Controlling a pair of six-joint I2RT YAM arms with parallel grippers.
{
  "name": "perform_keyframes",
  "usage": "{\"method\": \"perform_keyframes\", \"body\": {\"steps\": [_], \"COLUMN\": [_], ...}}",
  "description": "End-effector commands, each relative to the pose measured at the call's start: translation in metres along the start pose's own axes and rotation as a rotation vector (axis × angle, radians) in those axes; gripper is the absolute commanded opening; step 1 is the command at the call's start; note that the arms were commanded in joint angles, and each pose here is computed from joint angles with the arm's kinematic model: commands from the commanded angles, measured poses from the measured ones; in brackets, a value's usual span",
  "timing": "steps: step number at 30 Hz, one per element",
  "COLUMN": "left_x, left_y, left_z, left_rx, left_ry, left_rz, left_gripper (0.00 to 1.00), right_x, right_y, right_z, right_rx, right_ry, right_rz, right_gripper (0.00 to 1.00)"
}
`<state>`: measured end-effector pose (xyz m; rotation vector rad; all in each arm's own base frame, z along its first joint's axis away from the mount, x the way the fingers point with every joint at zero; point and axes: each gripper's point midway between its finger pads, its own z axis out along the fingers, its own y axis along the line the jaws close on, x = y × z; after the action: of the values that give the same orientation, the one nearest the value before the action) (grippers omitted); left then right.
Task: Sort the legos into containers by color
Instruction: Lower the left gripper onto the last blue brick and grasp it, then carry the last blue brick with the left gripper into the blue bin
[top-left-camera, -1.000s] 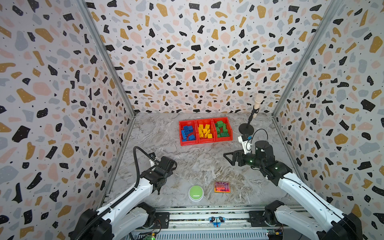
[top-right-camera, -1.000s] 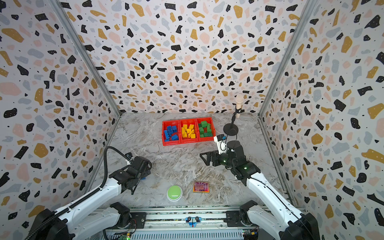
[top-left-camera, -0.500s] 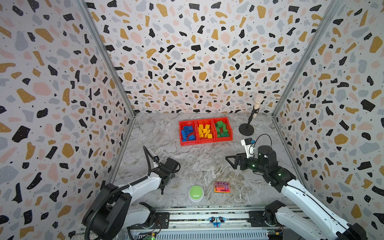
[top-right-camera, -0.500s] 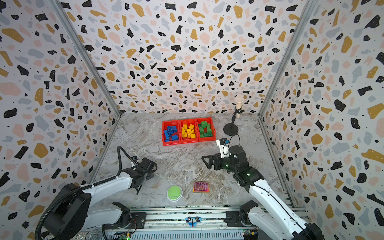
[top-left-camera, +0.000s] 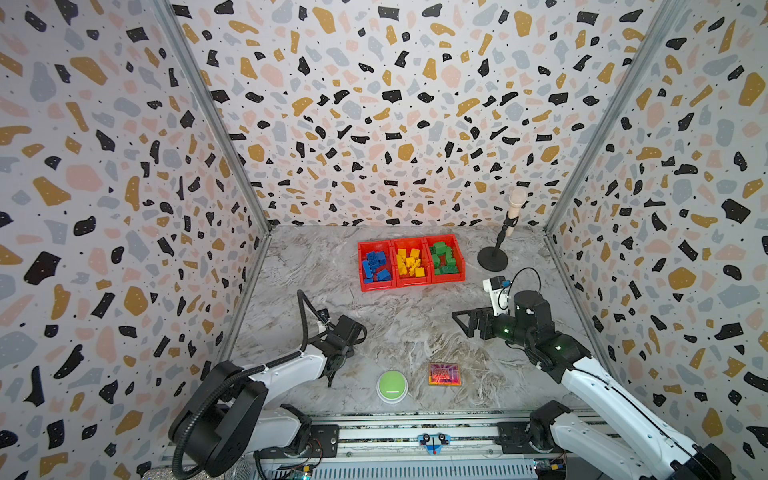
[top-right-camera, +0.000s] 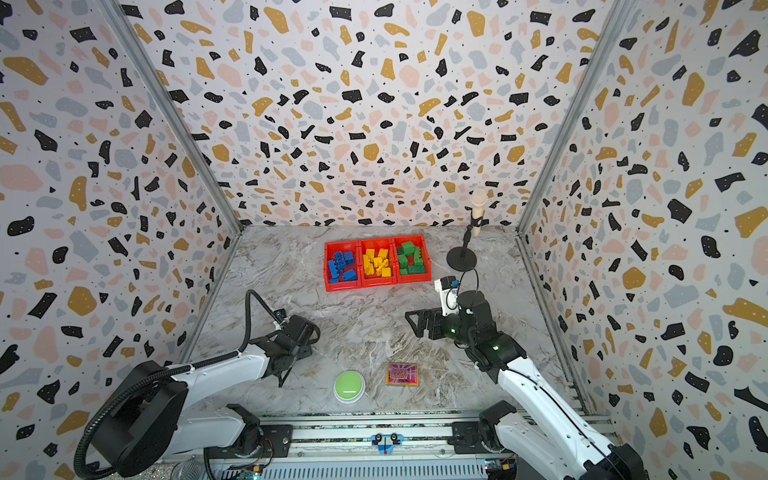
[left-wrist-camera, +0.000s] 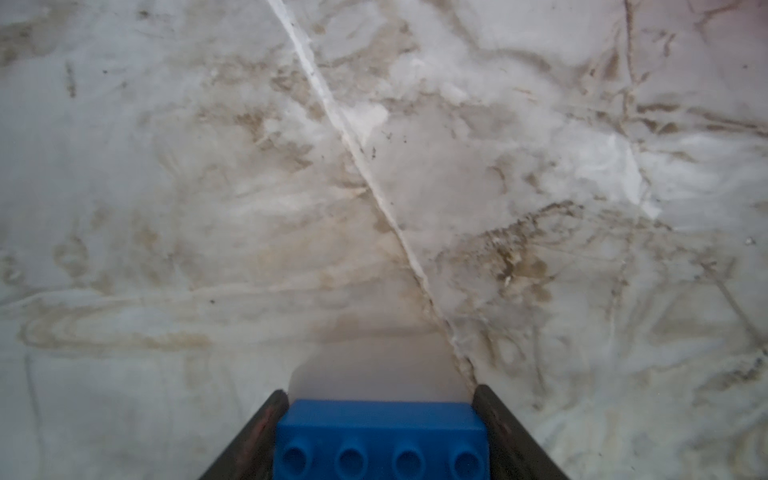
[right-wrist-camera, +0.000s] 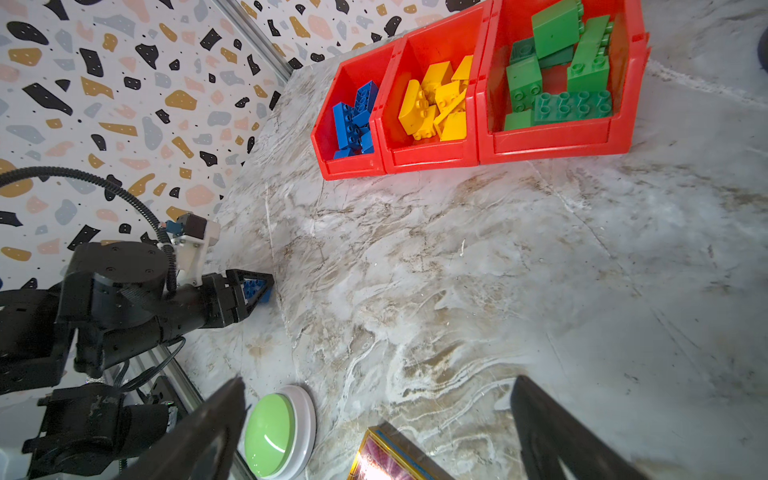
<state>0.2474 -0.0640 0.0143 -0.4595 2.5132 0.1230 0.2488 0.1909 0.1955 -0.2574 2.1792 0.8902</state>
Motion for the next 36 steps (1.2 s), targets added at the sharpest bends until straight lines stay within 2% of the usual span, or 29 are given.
{"method": "perform_keyframes", "body": {"steps": [1, 4, 7, 17, 24, 29, 33, 36], "left_x": [0.017, 0.011, -0.009, -0.126, -0.193, -0.222, -0.235, -0.24], "left_y": [-0.002, -0.012, -0.029, -0.128, -0.198, -0.218, -0.219, -0.221], "left_z": [0.002, 0.001, -0.006, -0.027, -0.004, 0.015, 0.026, 0.032], "left_rx": [0.016, 0.035, 0.059, 0.149, 0.179, 0.165, 0.154, 0.16], "left_ry": [0.066, 0.065, 0.034, -0.151, -0.198, -0.202, -0.204, -0.203], "left_rz": [0.039, 0.049, 0.061, 0.12, 0.183, 0.196, 0.187, 0.181], "left_gripper": [0.59, 0.54, 0.51, 0.5, 0.5, 0.5, 0.51, 0.58], "right_x": [-0.015, -0.021, -0.024, -0.02, -0.022, -0.021, -0.022, -0.022], "right_y": [0.007, 0.009, 0.009, 0.001, -0.001, -0.004, -0.005, -0.007], "right_z": [0.001, 0.004, 0.005, 0.007, 0.0, -0.004, -0.007, -0.007], "right_rx": [0.001, 0.0, 0.006, 0.043, 0.07, 0.091, 0.105, 0.112], "right_ry": [-0.012, -0.009, -0.008, 0.005, -0.001, -0.004, -0.011, -0.01], "right_rz": [-0.012, -0.02, -0.02, -0.01, -0.009, -0.002, 0.002, 0.003], "right_gripper": [1.0, 1.0, 1.0, 1.0, 1.0, 1.0, 1.0, 1.0]}}
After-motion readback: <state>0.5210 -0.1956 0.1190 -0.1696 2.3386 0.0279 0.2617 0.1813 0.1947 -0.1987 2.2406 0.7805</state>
